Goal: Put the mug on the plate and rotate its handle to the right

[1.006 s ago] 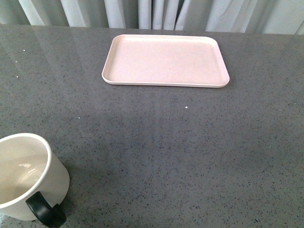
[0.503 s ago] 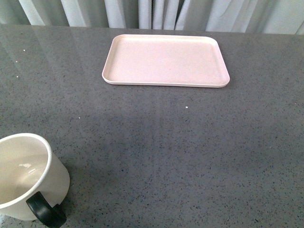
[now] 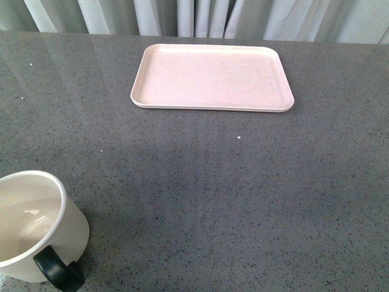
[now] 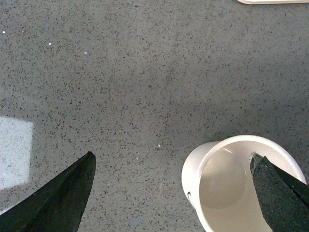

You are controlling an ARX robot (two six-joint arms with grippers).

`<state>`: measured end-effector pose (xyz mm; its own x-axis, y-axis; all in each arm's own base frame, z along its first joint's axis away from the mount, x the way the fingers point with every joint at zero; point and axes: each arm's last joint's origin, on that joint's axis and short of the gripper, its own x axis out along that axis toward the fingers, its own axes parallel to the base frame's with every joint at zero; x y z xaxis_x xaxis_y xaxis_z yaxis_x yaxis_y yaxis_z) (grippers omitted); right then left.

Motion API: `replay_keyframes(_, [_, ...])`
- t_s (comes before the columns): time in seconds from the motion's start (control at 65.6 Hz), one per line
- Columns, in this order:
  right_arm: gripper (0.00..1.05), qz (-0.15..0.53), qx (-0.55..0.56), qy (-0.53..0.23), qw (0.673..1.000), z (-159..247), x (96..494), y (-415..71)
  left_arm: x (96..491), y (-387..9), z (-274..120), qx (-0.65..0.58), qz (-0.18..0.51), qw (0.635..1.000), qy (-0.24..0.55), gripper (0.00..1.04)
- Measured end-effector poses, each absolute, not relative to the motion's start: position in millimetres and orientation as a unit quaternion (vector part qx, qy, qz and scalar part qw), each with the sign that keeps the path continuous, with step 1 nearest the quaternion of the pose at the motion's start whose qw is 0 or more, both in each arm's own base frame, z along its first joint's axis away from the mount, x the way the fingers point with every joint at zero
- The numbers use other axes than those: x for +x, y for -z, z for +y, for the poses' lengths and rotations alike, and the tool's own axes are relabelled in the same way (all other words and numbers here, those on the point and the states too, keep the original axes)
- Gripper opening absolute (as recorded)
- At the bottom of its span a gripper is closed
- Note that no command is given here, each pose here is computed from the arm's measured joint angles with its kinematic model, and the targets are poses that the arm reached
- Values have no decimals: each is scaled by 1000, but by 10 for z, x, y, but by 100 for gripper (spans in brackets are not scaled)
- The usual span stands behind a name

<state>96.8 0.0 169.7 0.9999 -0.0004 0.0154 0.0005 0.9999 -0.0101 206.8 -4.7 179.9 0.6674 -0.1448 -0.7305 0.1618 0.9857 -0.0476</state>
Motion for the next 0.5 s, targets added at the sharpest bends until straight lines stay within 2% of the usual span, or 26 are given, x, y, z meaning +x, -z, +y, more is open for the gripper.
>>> replay_keyframes(0.503, [96,-8,-5,0,1000,0,968,-1697,2100,-1563,-148,27,434,890,133,96])
